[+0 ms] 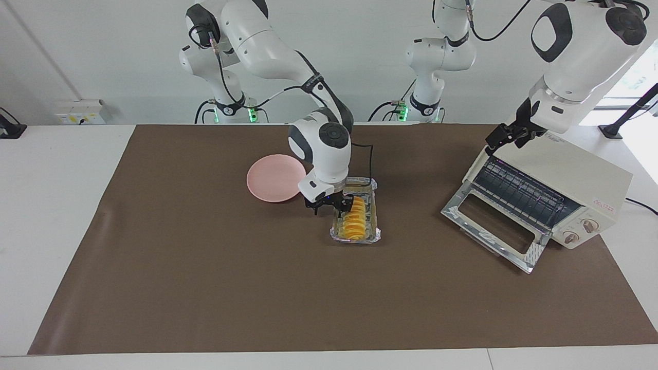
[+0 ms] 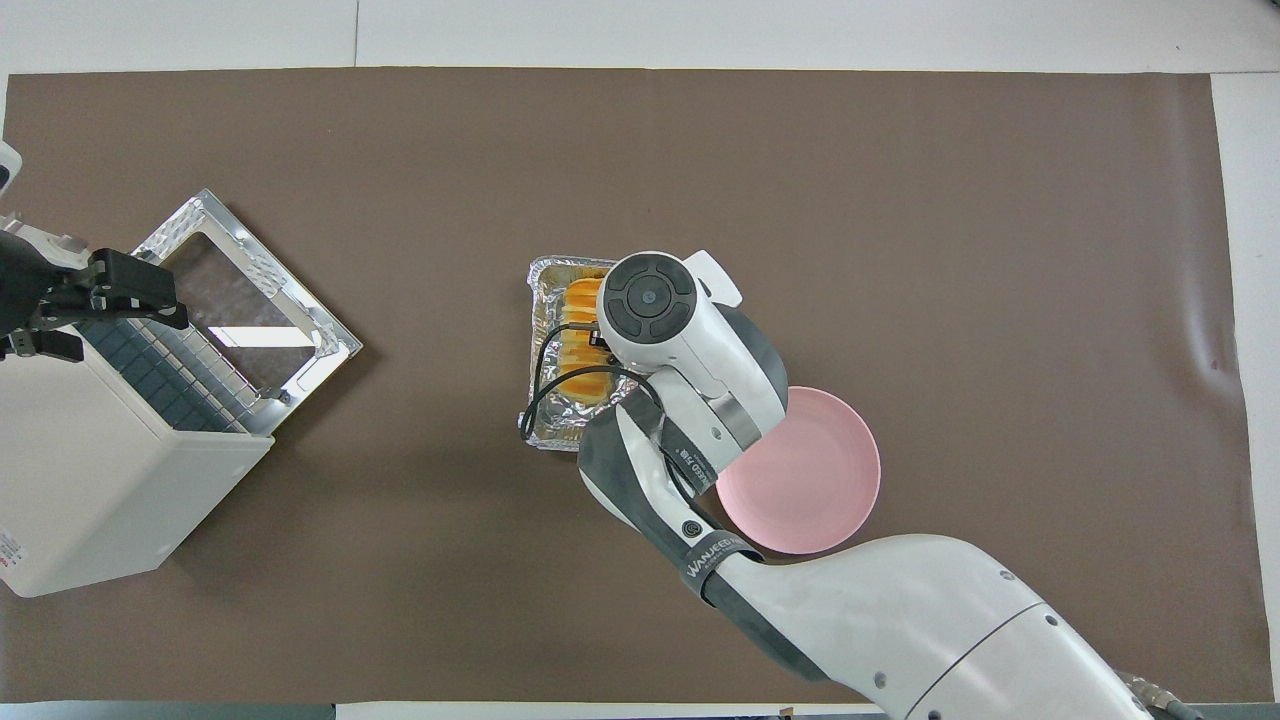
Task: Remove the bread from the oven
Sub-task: 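Slide the foil tray farther from the robot with the right gripper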
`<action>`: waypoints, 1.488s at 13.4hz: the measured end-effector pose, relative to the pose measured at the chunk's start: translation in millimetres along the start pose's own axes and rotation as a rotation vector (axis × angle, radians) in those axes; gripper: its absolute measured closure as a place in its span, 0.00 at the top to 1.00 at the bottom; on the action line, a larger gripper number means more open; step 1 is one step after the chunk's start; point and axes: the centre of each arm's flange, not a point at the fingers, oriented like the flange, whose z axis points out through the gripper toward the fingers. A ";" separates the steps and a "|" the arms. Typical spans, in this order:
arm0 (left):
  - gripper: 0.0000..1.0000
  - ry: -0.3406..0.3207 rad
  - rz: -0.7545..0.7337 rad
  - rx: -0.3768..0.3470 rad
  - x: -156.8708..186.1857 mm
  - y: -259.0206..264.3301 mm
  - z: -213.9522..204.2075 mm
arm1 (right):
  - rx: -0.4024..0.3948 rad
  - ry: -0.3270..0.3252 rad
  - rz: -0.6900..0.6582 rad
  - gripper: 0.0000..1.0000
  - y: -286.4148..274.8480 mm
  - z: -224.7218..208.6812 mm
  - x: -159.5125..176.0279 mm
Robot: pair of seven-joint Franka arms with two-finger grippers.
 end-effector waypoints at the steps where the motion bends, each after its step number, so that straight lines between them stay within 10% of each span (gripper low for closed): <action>1: 1.00 -0.008 0.006 0.001 -3.5 -0.2 -1.4 | 0.011 0.010 -0.002 0.49 -2.1 -1.5 0.2; 5: 1.00 -0.030 0.043 0.004 -8.8 -2.3 1.3 | 0.025 0.022 -0.013 0.03 -9.6 -6.1 -3.0; 11: 1.00 -0.011 0.082 0.000 -6.8 -1.6 -0.2 | 0.006 -0.013 -0.021 0.02 8.3 -38.0 25.1; 20: 1.00 0.001 0.193 0.007 -6.9 -2.4 -6.9 | 0.060 -0.064 -0.145 0.02 203.1 -51.9 152.8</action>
